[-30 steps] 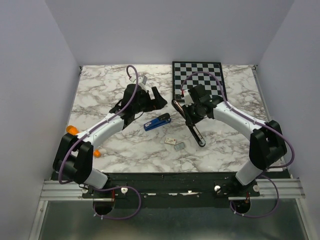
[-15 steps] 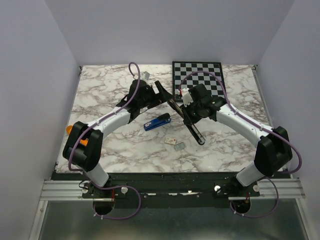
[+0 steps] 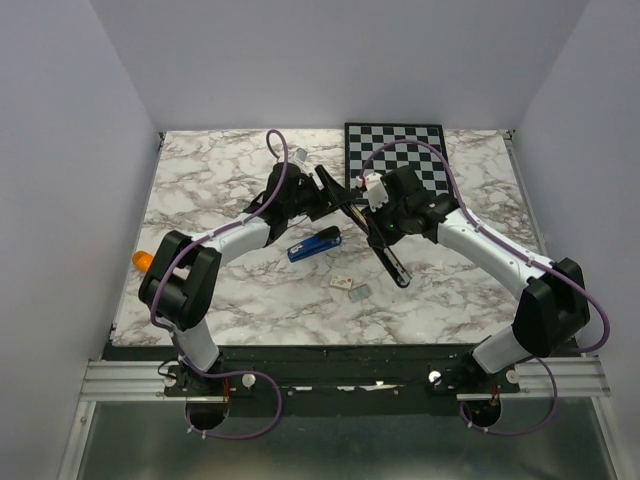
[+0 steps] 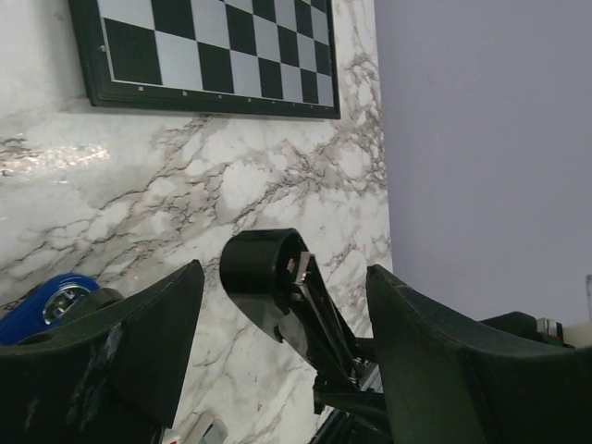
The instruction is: Load the staples into the stapler
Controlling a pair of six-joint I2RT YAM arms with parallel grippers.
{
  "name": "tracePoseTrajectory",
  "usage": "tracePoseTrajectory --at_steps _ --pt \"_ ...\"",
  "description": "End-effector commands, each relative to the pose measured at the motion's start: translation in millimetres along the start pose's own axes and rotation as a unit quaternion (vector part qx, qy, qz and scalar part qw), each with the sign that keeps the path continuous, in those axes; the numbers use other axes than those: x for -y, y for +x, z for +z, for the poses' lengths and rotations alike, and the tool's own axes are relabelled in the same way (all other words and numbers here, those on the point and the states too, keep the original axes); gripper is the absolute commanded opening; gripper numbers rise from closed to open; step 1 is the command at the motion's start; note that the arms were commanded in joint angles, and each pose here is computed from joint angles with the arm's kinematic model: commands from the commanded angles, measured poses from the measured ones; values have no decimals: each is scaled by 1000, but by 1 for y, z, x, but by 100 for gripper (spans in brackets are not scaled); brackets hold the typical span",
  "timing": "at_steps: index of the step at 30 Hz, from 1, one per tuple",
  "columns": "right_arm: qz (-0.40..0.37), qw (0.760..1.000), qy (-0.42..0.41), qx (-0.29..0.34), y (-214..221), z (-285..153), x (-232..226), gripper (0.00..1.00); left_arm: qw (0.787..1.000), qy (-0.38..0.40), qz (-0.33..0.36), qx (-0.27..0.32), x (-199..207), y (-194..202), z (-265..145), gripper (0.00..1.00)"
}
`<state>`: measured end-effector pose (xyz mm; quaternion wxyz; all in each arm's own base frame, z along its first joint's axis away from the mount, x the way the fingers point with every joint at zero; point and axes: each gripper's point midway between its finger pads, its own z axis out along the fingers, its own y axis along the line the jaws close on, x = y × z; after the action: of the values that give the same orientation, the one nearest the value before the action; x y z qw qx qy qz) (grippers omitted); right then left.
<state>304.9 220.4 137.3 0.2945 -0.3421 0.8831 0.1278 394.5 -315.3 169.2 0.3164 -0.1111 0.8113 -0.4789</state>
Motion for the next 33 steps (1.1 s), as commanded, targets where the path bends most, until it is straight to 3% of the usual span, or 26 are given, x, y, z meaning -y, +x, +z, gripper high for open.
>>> tracePoseTrajectory --at_steps 1,9,19,30,33 --pt "-17 998 -11 52 -28 -17 -6 1 998 61 1 -5 32 0 3 75" --pt "-21 999 -2 45 -23 -12 -3 1 996 83 -7 -7 33 5 2 55" --pt "-19 1000 17 -3 -3 20 8 1 997 56 57 9 17 7 -5 15" --pt "-12 998 27 -55 5 70 18 5 992 -15 127 16 -9 25 -2 2" --pt "-6 997 34 -63 7 76 21 21 991 -29 127 26 -15 24 -2 0"
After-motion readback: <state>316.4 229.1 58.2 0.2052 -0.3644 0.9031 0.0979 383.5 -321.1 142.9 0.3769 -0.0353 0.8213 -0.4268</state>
